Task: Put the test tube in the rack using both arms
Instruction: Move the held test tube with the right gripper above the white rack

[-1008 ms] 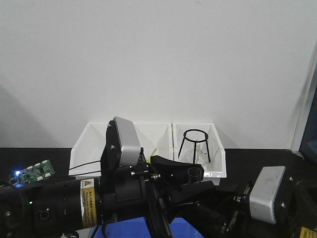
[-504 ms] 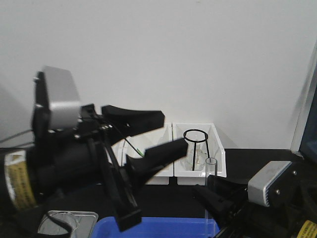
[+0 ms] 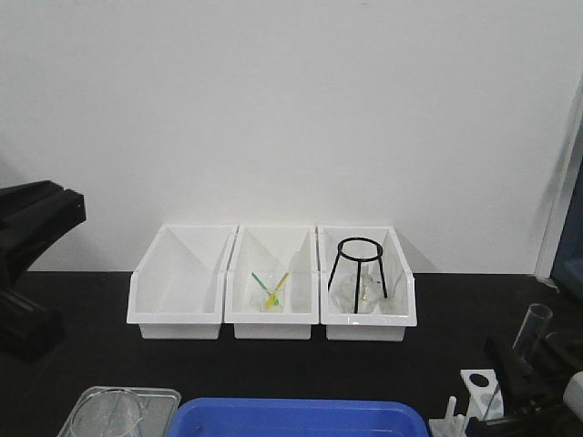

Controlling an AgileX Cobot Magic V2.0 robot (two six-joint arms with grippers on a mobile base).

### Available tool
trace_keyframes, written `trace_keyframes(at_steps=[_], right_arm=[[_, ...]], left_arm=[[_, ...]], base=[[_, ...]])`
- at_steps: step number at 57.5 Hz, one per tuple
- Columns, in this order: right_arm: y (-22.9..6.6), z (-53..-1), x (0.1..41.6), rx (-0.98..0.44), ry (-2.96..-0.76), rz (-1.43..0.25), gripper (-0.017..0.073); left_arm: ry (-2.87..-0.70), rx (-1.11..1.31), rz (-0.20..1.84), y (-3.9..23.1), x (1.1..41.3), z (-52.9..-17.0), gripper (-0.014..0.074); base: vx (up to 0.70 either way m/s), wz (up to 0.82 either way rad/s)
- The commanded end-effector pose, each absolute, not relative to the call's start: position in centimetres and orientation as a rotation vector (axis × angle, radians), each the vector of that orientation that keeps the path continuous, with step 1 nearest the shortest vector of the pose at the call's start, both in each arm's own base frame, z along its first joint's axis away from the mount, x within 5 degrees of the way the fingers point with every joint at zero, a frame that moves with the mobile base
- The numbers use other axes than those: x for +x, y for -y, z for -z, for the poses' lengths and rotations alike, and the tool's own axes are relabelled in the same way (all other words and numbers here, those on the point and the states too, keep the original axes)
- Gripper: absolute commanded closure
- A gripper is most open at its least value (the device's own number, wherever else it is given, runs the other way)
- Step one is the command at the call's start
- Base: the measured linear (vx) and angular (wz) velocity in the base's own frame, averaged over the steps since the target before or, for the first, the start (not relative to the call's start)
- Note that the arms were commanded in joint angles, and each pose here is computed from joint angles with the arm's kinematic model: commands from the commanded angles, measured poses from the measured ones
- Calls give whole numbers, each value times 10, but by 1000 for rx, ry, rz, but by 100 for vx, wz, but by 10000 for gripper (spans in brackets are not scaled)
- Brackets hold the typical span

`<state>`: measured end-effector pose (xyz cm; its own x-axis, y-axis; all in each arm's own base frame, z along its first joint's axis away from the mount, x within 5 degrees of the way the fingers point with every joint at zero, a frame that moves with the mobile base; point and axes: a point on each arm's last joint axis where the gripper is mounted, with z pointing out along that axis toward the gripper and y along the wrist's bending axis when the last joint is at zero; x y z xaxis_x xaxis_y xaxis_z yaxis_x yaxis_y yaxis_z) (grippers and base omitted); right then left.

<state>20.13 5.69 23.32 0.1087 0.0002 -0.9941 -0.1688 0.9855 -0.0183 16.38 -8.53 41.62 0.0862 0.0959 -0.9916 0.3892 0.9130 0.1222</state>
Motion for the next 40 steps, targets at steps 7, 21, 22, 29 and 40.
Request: trace_keyframes(at_steps=[7, 21, 22, 29, 40], right_arm=[[-48, -253, 201, -77, -1315, -20, 567], [-16, -247, 209, 50, -1390, 17, 567], [-16, -246, 209, 44, -1392, -4, 567], [-20, -249, 209, -72, -1359, -104, 567], [-23, -243, 212, -135, -1385, -131, 567]], left_arm=[[-1467, 366, 226, 80, 159, -423, 602], [-1469, 367, 225, 80, 159, -423, 602], [-1469, 367, 225, 80, 159, -423, 602], [-1469, 367, 225, 80, 159, -423, 602], [-1469, 367, 225, 80, 159, -423, 601]], base=[[0, 0], [0, 0], [0, 0], [0, 0], [0, 0]])
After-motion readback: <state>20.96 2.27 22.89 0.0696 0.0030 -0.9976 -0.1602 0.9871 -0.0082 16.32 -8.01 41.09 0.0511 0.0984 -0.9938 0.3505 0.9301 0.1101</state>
